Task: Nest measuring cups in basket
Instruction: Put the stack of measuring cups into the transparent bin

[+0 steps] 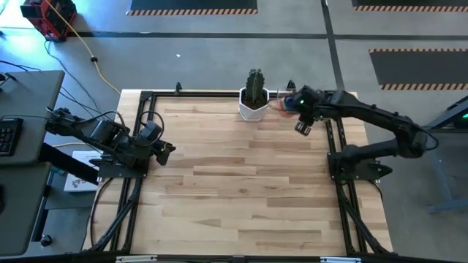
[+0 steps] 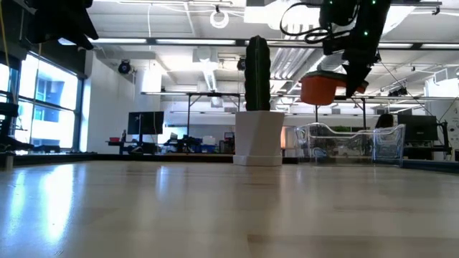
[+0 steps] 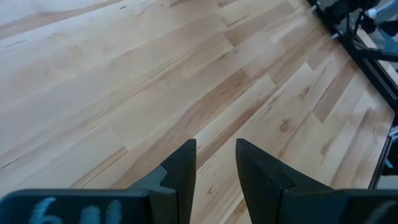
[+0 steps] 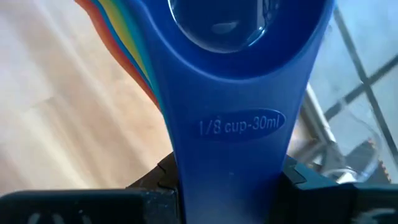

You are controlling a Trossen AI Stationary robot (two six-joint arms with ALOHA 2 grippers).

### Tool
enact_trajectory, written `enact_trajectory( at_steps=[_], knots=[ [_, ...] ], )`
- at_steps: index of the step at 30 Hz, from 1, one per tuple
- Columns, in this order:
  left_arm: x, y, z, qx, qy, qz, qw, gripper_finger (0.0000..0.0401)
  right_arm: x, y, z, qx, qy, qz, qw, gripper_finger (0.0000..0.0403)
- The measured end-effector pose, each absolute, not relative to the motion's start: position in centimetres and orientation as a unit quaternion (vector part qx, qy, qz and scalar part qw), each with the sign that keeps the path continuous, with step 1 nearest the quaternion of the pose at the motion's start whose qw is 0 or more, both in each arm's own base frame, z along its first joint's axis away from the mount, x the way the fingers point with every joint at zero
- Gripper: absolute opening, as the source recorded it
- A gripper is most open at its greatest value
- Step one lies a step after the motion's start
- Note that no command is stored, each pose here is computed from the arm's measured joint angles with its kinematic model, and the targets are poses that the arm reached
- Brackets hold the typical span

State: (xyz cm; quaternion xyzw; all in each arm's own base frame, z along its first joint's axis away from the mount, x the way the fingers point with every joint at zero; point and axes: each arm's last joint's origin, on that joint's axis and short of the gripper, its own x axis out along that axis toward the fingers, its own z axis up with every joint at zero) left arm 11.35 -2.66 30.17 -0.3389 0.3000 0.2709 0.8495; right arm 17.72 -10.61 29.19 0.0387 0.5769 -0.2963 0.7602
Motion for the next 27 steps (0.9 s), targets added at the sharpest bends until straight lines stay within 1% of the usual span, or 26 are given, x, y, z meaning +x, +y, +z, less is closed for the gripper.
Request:
enact_trajectory(
  at_steps=[6, 12, 15, 18, 27],
  knots=[
    [11.4, -2.6, 30.2, -0.344, 0.286, 0.286, 0.847, 0.0104, 15.8, -13.2, 29.1, 0.044, 0.552, -0.344, 0.758, 0.0115],
    [11.4, -2.5, 30.2, -0.345, 0.273, 0.298, 0.847, 0.0104, 14.8, -16.3, 28.9, 0.040, 0.539, -0.367, 0.757, 0.0115],
    [11.4, -2.5, 30.3, -0.345, 0.269, 0.301, 0.847, 0.0104, 14.5, -17.7, 28.5, 0.041, 0.538, -0.363, 0.759, 0.0115],
    [11.4, -2.5, 30.2, -0.347, 0.269, 0.302, 0.846, 0.0104, 14.3, -18.9, 27.7, 0.039, 0.555, -0.357, 0.750, 0.0115],
    [11.4, -2.5, 30.2, -0.342, 0.270, 0.301, 0.848, 0.0104, 15.3, -20.8, 24.3, 0.036, 0.629, -0.288, 0.721, 0.0115]
  ],
)
